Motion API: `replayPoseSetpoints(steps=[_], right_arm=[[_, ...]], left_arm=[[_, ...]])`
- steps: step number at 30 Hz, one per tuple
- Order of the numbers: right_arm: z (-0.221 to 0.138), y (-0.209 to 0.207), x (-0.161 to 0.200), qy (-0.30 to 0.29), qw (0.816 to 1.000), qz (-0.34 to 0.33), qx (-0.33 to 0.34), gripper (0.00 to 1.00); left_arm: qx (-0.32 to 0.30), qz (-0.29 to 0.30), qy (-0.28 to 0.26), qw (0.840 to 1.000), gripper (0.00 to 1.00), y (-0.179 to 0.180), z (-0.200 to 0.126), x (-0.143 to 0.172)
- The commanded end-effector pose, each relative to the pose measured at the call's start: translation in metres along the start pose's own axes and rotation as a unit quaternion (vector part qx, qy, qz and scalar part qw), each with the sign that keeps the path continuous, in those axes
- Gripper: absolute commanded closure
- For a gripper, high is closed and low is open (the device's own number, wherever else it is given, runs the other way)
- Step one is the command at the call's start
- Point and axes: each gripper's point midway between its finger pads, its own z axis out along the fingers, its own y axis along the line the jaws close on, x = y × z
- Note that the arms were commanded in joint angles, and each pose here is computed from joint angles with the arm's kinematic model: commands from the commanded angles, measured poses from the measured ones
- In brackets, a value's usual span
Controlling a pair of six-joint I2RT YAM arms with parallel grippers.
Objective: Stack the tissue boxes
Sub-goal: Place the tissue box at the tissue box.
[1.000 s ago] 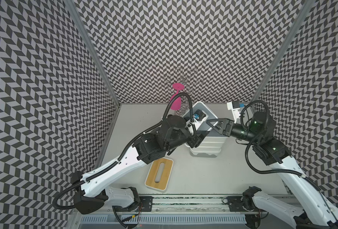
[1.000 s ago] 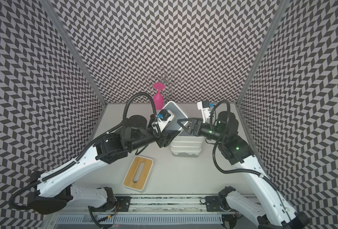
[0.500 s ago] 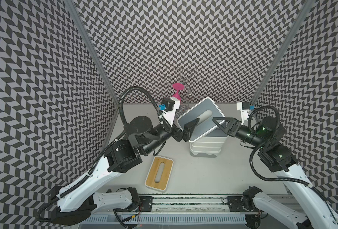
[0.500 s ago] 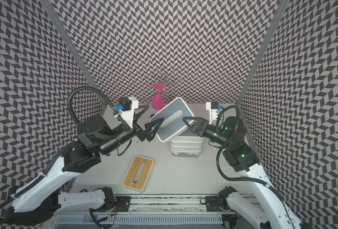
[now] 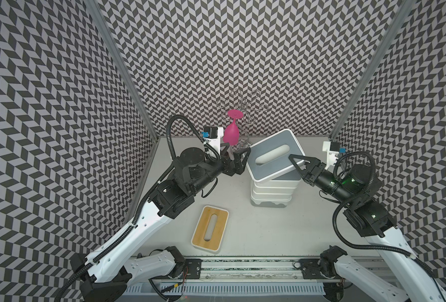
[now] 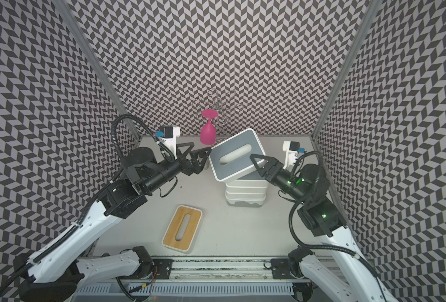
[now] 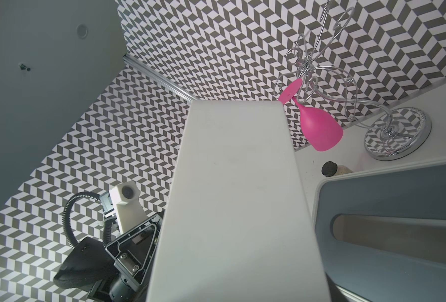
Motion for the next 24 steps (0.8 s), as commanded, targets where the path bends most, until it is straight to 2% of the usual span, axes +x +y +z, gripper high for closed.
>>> replayPoseSetpoints(steps=[1,7,14,24], right_arm=[[-0.013,0.027,-0.029,-0.073,0.996,0.012,-0.049,0.51],[-0.01,0.013,-0.03,-0.083,0.995,0.042,-0.046,0.5],[-0.008,-0.001,-0.033,-0.091,0.993,0.062,-0.048,0.5],[-0.004,-0.025,-0.03,-0.083,0.992,0.091,-0.04,0.49]], left_arm=[[0.029,-0.043,-0.015,0.999,0.05,-0.005,0.003,-0.005],[0.044,-0.071,0.016,0.996,0.05,-0.003,0.021,0.015],[0.045,-0.097,0.027,0.994,0.05,0.001,0.03,0.031],[0.044,-0.109,0.058,0.991,0.05,0.006,0.051,0.055]])
